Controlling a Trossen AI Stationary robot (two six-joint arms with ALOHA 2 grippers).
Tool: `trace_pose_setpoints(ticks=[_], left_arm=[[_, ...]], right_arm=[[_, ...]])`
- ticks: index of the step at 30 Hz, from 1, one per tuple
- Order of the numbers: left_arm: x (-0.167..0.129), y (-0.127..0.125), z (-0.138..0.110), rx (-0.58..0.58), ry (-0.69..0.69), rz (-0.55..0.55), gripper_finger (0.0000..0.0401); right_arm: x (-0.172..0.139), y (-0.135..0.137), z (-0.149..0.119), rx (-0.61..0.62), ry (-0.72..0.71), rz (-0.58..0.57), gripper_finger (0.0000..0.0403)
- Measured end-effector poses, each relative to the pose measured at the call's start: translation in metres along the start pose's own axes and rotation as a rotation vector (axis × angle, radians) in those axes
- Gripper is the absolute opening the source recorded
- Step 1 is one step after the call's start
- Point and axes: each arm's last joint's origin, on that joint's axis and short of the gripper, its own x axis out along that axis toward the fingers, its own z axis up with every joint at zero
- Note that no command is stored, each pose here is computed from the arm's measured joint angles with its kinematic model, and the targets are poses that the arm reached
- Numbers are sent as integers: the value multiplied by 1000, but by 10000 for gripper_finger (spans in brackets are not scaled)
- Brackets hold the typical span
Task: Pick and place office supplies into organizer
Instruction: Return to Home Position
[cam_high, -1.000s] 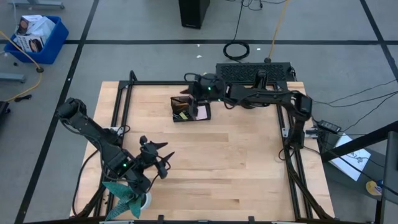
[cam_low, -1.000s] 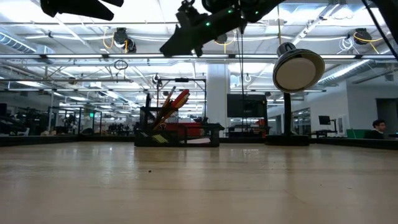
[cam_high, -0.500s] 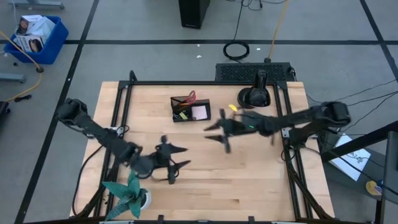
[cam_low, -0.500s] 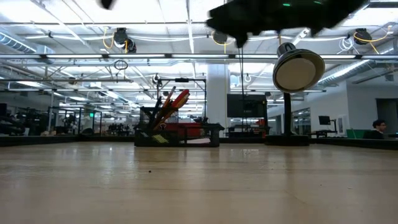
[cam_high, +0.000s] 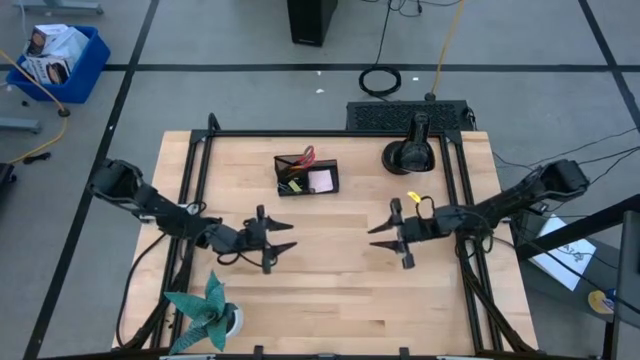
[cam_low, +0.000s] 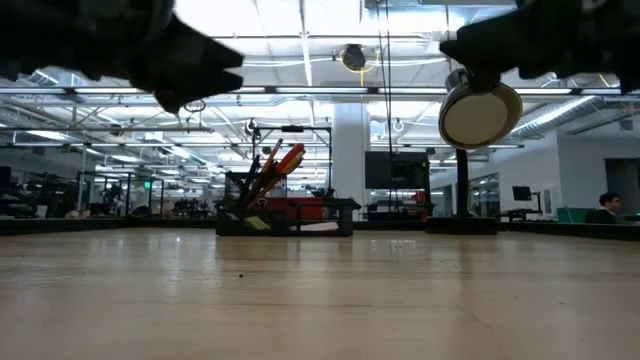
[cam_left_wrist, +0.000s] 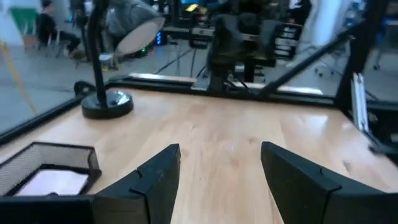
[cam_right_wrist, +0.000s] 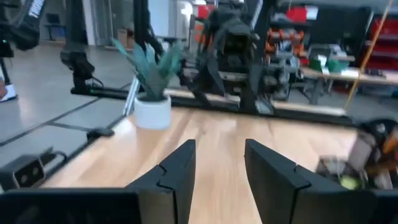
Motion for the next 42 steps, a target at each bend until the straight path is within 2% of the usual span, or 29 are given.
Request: trace_pose_setpoints(ticks=[6, 12, 14, 17, 19, 25, 28, 32, 37, 42], left_arm=[[-12, 8, -18, 70, 27, -6, 230], [-22, 21, -32, 99, 54, 85, 230], [-26, 22, -33, 101, 41, 49, 230], [-36, 25, -39, 120, 22, -106, 230], [-43, 28, -42, 120, 3, -161, 230], [-61, 42, -53, 116, -28, -137, 230], [-59, 46, -51, 114, -45, -110, 230], [-55, 53, -49, 115, -45, -195, 230], [-48, 70, -48, 110, -45, -132, 230], [-47, 75, -48, 108, -31, -201, 230]], right_arm=[[-19, -2, -18, 49, 34, -51, 130], [-36, -4, -36, 132, 63, -73, 130], [-41, -2, -40, 121, 56, -32, 130], [-45, 2, -35, 86, -21, 66, 130], [-47, 2, -28, 92, -94, 62, 130], [-48, 2, -29, 75, -74, 58, 130], [-47, 2, -32, 72, -41, 56, 130], [-47, -3, -33, 67, -35, 23, 130], [-46, -13, -34, 66, -28, -38, 130], [-48, -17, -31, 63, -46, -44, 130]])
